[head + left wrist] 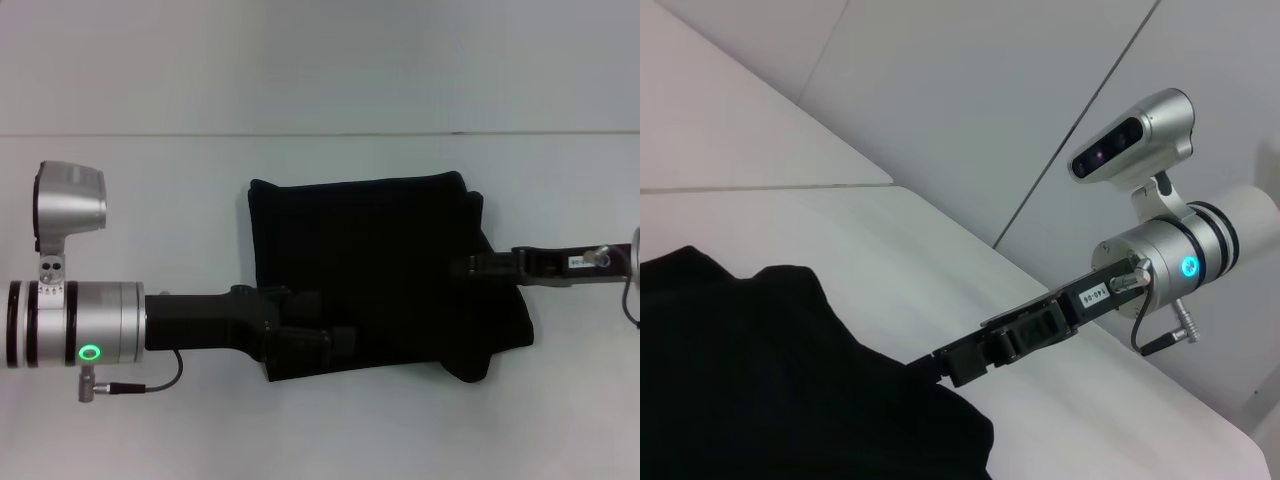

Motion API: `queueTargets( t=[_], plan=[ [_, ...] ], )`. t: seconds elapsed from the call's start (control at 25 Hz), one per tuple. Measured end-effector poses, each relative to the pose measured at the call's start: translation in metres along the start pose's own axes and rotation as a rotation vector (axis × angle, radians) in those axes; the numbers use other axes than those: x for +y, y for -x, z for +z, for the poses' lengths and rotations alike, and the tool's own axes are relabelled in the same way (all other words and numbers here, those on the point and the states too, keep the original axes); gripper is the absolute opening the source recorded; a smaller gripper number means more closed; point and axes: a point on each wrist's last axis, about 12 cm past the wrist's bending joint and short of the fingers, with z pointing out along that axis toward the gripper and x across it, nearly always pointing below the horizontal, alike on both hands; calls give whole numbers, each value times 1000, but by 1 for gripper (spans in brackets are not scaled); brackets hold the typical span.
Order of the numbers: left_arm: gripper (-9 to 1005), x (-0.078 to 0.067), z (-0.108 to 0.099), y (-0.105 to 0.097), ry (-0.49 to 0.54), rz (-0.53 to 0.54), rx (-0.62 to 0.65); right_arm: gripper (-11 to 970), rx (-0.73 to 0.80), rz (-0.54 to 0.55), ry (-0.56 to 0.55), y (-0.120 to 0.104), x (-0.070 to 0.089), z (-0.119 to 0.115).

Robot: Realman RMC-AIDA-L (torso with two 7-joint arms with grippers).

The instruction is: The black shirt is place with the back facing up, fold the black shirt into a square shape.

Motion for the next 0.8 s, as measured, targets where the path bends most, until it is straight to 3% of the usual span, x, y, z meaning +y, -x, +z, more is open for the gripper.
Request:
queueTargets(
  t=[0.52,0.8],
  plan=[
    [948,4,0,1,24,1,2,928,-54,-27,75,12,15,5],
    [948,3,3,-2,24,-16,2,928,-47,-17,54,6,11,6]
  ],
)
